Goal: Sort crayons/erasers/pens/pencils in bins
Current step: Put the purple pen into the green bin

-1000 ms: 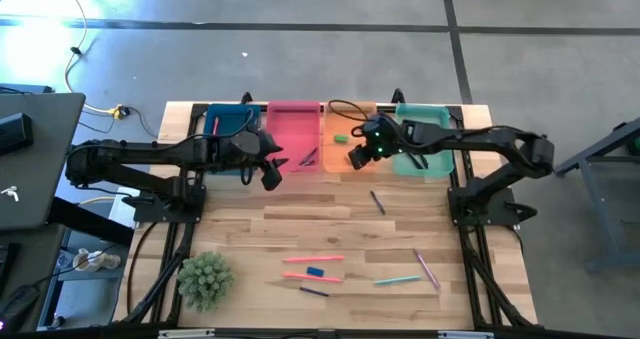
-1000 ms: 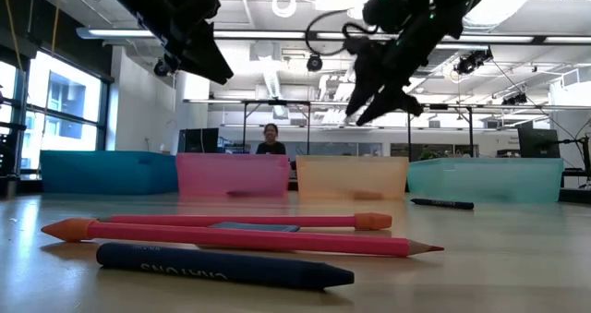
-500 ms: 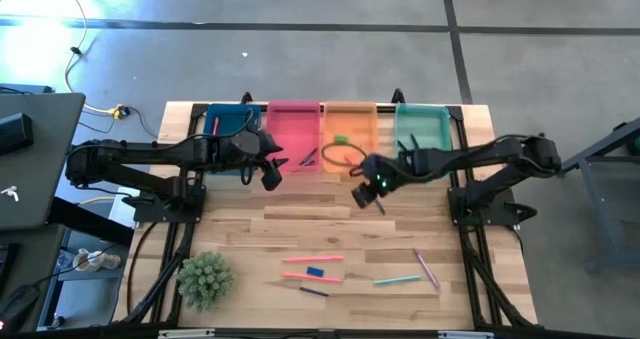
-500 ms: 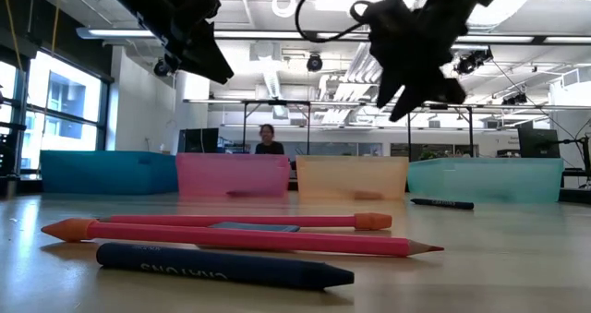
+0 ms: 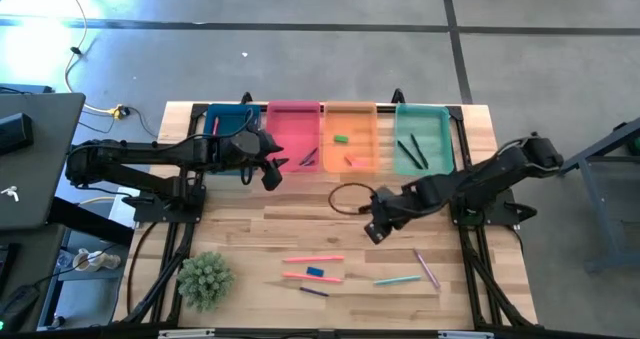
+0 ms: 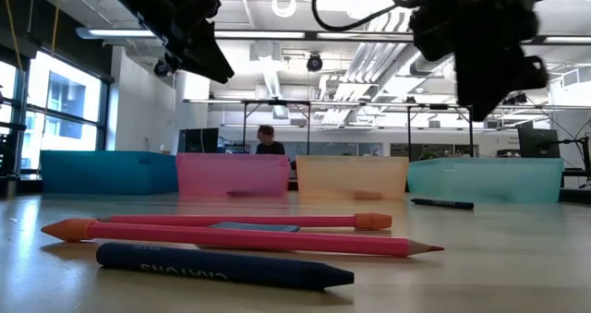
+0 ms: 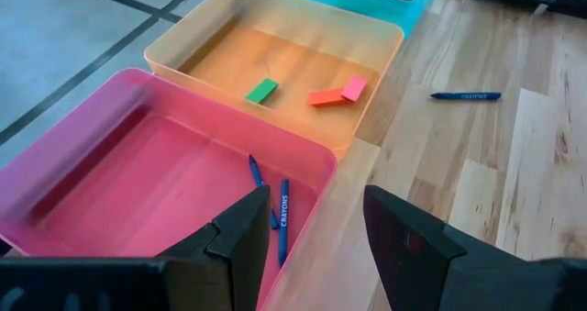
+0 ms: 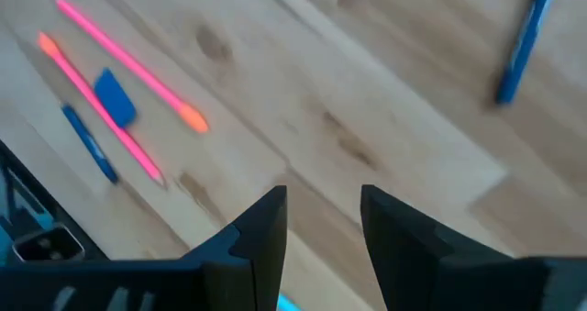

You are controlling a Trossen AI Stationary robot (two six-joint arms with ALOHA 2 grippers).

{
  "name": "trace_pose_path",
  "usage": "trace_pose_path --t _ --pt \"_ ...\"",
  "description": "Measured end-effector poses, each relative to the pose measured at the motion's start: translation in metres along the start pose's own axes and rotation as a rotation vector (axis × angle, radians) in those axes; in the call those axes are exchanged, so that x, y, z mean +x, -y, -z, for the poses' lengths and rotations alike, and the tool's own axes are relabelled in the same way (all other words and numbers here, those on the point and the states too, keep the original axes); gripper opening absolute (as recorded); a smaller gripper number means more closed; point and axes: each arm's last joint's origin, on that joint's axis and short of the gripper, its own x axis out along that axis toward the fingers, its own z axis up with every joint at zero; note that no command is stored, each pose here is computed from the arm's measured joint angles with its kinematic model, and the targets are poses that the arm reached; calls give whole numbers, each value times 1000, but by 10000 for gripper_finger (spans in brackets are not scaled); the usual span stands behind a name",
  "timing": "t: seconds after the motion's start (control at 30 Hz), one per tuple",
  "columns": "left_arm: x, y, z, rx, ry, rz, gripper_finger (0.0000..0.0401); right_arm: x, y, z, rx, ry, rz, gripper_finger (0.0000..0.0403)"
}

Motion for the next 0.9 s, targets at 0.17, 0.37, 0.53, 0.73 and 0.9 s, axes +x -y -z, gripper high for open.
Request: trace_pose_path --t 0.17,0.37,0.53,0.73,0.9 --pt "0 0 -2 -6 20 4 162 0 -2 20 -21 -46 39 133" --pt "0 0 -2 -7 22 4 162 -2 3 47 -35 -108 149 133" --pt "0 0 -2 -15 20 4 162 -4 5 66 -64 -141 209 140" --pt "0 0 -2 -59 19 5 162 -6 4 85 -114 -162 220 172" --pt "0 0 -2 -61 19 5 162 -8 6 97 -107 -135 257 185"
